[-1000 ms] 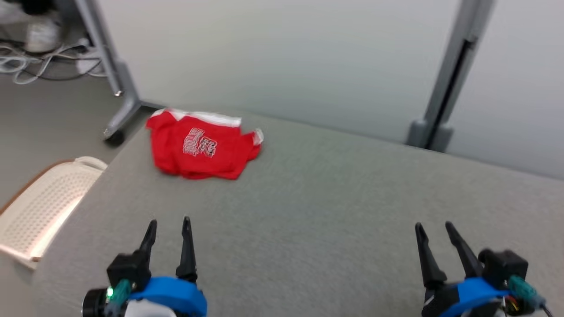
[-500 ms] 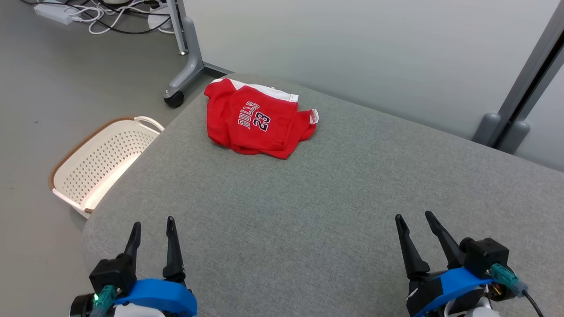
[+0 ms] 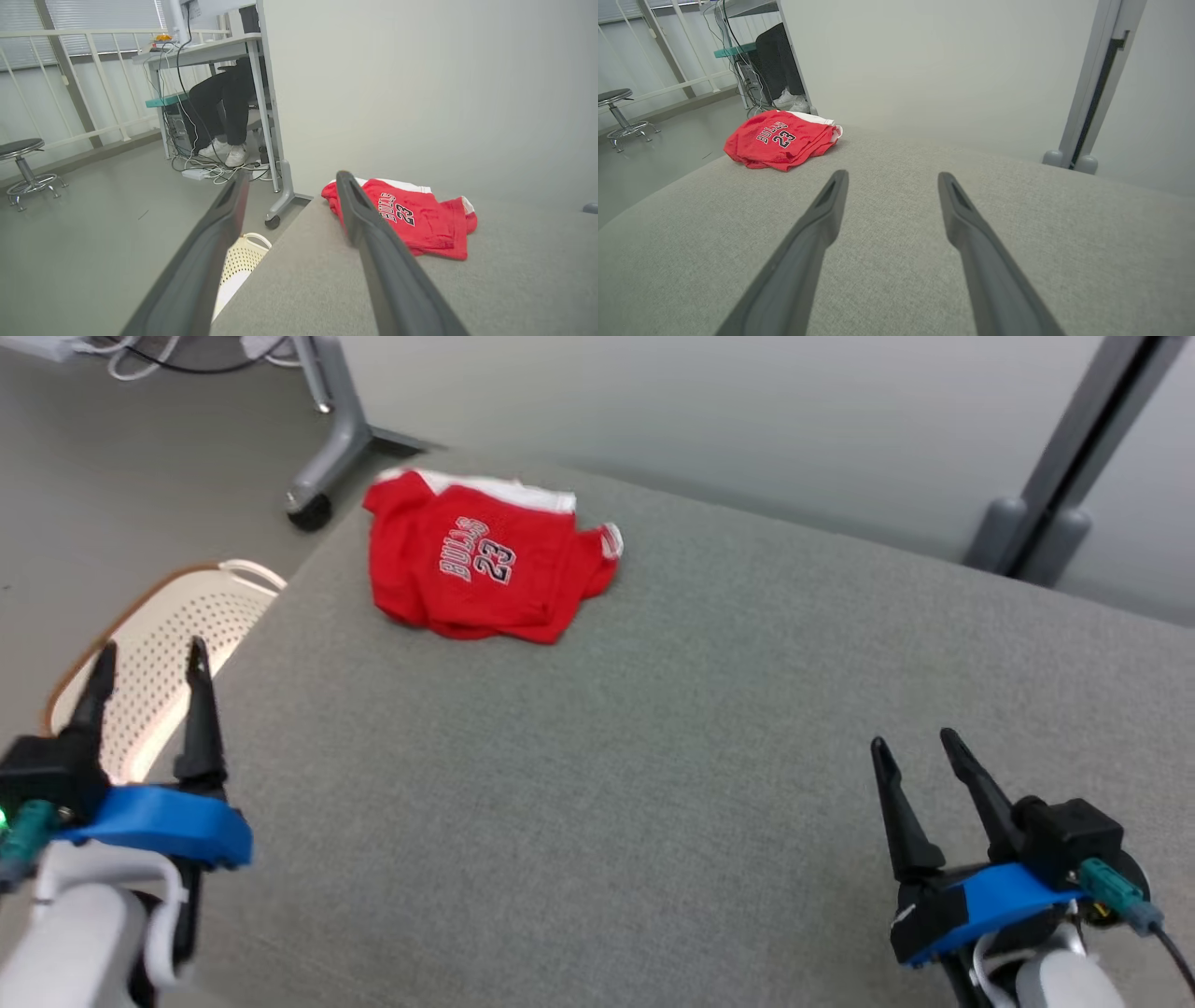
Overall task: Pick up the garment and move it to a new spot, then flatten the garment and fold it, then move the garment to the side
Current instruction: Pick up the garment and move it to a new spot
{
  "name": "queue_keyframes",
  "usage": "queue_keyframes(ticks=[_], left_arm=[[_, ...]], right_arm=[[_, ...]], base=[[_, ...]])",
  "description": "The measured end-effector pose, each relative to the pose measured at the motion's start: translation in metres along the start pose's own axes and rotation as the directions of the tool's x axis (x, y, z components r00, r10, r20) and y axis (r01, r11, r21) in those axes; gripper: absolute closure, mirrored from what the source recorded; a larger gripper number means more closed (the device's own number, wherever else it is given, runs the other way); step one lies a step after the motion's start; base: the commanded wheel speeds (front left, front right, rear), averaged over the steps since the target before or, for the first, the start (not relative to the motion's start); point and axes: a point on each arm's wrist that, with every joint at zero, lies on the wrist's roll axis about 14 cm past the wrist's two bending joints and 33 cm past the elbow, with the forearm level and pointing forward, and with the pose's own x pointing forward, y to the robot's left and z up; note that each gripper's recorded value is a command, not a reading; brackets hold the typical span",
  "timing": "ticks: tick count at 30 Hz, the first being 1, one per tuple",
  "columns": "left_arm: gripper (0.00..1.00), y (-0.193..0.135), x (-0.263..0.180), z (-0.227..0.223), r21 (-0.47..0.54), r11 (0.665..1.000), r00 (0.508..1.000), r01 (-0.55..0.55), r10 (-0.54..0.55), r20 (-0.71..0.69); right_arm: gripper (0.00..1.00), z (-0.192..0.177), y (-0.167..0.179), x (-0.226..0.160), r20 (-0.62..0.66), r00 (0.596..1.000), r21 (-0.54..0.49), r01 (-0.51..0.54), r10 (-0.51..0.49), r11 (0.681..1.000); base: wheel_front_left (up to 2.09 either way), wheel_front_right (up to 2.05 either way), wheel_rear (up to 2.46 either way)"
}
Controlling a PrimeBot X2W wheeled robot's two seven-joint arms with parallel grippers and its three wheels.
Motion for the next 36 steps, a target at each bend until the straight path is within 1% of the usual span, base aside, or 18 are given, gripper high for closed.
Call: queue_keyframes(ticks=[4,7,10,14,16,20,22,23,24,26,27,28,29,30,31,34,36], left_arm=[[0.00,0.000,0.057,0.050,0.075,0.997,0.996,0.033,-0.039,0.079],[0.00,-0.014,0.102,0.071,0.099,0.993,0.994,0.066,-0.074,0.082],[0.00,-0.029,0.142,0.057,0.067,0.994,0.996,0.090,-0.089,-0.022],[0.00,-0.042,0.190,0.026,0.107,0.990,0.986,0.090,-0.073,-0.149],[0.00,-0.052,0.206,0.001,0.108,0.990,0.974,0.092,-0.067,-0.217],[0.00,-0.077,0.221,-0.061,0.096,0.987,0.928,0.130,-0.087,-0.364],[0.00,-0.090,0.219,-0.093,0.095,0.983,0.894,0.160,-0.104,-0.436],[0.00,-0.090,0.219,-0.093,0.095,0.983,0.894,0.160,-0.104,-0.436],[0.00,-0.102,0.213,-0.124,0.067,0.983,0.857,0.172,-0.116,-0.503],[0.00,-0.109,0.207,-0.148,0.058,0.981,0.822,0.185,-0.122,-0.556],[0.00,-0.109,0.207,-0.148,0.058,0.981,0.822,0.185,-0.122,-0.556],[0.00,-0.112,0.203,-0.166,0.075,0.976,0.794,0.207,-0.123,-0.595],[0.00,-0.113,0.202,-0.174,0.082,0.973,0.782,0.215,-0.121,-0.612],[0.00,-0.113,0.202,-0.174,0.082,0.973,0.782,0.215,-0.121,-0.612],[0.00,-0.115,0.203,-0.183,0.079,0.974,0.768,0.212,-0.116,-0.630],[0.00,-0.117,0.203,-0.190,0.069,0.975,0.755,0.210,-0.117,-0.645],[0.00,-0.118,0.202,-0.196,0.060,0.976,0.739,0.210,-0.119,-0.663]], right_arm=[[0.00,0.008,-0.028,0.002,0.018,0.998,-0.023,0.065,-0.064,0.998],[0.00,0.010,-0.050,0.002,0.019,0.993,-0.033,0.114,-0.114,0.993],[0.00,0.011,-0.068,0.002,0.018,0.988,-0.057,0.155,-0.154,0.986],[0.00,0.005,-0.088,0.000,-0.004,0.981,-0.080,0.192,-0.192,0.978],[0.00,0.002,-0.099,-0.001,-0.011,0.976,-0.089,0.215,-0.216,0.973],[0.00,-0.010,-0.118,-0.005,-0.039,0.964,-0.114,0.256,-0.262,0.960],[0.00,-0.017,-0.129,-0.009,-0.057,0.956,-0.119,0.279,-0.287,0.953],[0.00,-0.017,-0.129,-0.009,-0.057,0.956,-0.119,0.279,-0.287,0.953],[0.00,-0.023,-0.136,-0.011,-0.070,0.949,-0.123,0.296,-0.306,0.947],[0.00,-0.029,-0.140,-0.012,-0.082,0.946,-0.125,0.303,-0.314,0.945],[0.00,-0.029,-0.140,-0.012,-0.082,0.946,-0.125,0.303,-0.314,0.945],[0.00,-0.033,-0.144,-0.013,-0.088,0.942,-0.125,0.311,-0.323,0.942],[0.00,-0.034,-0.146,-0.014,-0.088,0.940,-0.127,0.317,-0.329,0.940],[0.00,-0.034,-0.146,-0.014,-0.088,0.940,-0.127,0.317,-0.329,0.940],[0.00,-0.034,-0.151,-0.015,-0.086,0.936,-0.131,0.328,-0.340,0.936],[0.00,-0.035,-0.154,-0.017,-0.085,0.933,-0.133,0.337,-0.349,0.932],[0.00,-0.036,-0.156,-0.017,-0.086,0.931,-0.134,0.341,-0.354,0.930]], base=[[0.00,0.00,0.00],[0.00,0.00,0.00],[0.00,0.00,0.00],[0.00,0.00,0.00],[0.00,0.00,0.00],[0.00,0.00,0.00],[0.00,0.00,0.00],[0.00,0.00,0.00],[0.00,0.00,0.00],[0.00,0.00,0.00],[0.00,0.00,0.00],[0.00,0.00,0.00],[0.00,0.00,0.00],[0.00,0.00,0.00],[0.00,0.00,0.00],[0.00,0.00,0.00],[0.00,0.00,0.00]])
